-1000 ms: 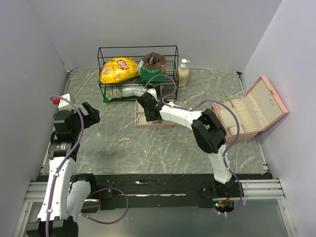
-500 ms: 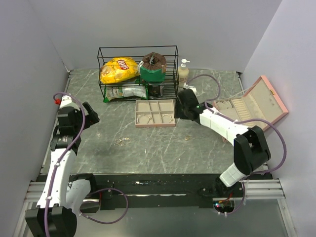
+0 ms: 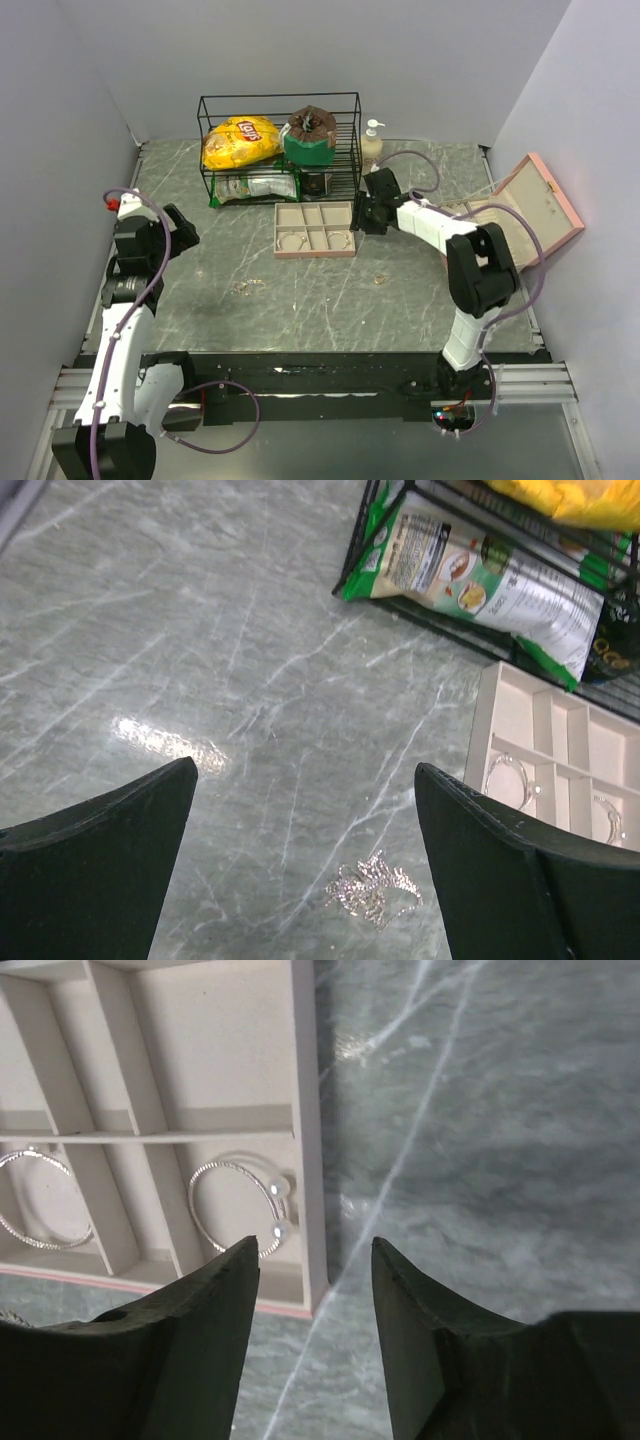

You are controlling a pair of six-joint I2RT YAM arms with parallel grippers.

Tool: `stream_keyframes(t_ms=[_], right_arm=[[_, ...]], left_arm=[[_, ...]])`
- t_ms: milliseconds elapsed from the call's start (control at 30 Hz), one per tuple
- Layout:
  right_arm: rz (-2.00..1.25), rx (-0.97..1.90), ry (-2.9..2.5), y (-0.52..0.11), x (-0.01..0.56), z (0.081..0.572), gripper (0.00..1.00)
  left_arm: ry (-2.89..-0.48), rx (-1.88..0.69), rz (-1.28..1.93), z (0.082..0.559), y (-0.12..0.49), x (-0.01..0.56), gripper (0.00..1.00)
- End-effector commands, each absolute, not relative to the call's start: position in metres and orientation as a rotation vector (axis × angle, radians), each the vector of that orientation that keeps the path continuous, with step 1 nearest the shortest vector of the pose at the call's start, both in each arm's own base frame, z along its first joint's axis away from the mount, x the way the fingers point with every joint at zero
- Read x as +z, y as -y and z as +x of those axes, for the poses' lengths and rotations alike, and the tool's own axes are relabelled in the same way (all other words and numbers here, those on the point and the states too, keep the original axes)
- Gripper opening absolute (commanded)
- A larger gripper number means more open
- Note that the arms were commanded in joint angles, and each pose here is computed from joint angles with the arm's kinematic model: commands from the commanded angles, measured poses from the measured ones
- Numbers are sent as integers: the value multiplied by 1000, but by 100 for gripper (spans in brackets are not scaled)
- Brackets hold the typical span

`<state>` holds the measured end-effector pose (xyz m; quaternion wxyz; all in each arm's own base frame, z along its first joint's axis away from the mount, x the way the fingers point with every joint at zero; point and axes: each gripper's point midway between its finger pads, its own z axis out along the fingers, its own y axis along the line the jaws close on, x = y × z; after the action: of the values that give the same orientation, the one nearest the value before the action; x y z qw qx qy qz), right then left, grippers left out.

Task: Organize the mixed jewelry

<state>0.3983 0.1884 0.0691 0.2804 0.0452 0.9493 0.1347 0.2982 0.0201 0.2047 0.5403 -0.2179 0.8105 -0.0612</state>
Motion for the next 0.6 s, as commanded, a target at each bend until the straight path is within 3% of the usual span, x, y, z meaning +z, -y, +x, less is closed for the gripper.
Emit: stream_keyframes(t_ms=[0, 300, 433, 567], right_arm=[[126, 411, -2530, -200, 69, 417, 54], [99, 404, -2584, -202, 40, 413, 41], [50, 422, -2588, -208, 39, 410, 27], [-22, 435, -2592, -225, 40, 401, 22]], left_arm=[[-1920, -176, -463, 307, -15, 209, 96], [-1954, -221, -423, 312, -6, 201, 96], [-1966, -225, -424, 314, -5, 199, 96], [-1964, -220, -425, 315, -6, 199, 96]])
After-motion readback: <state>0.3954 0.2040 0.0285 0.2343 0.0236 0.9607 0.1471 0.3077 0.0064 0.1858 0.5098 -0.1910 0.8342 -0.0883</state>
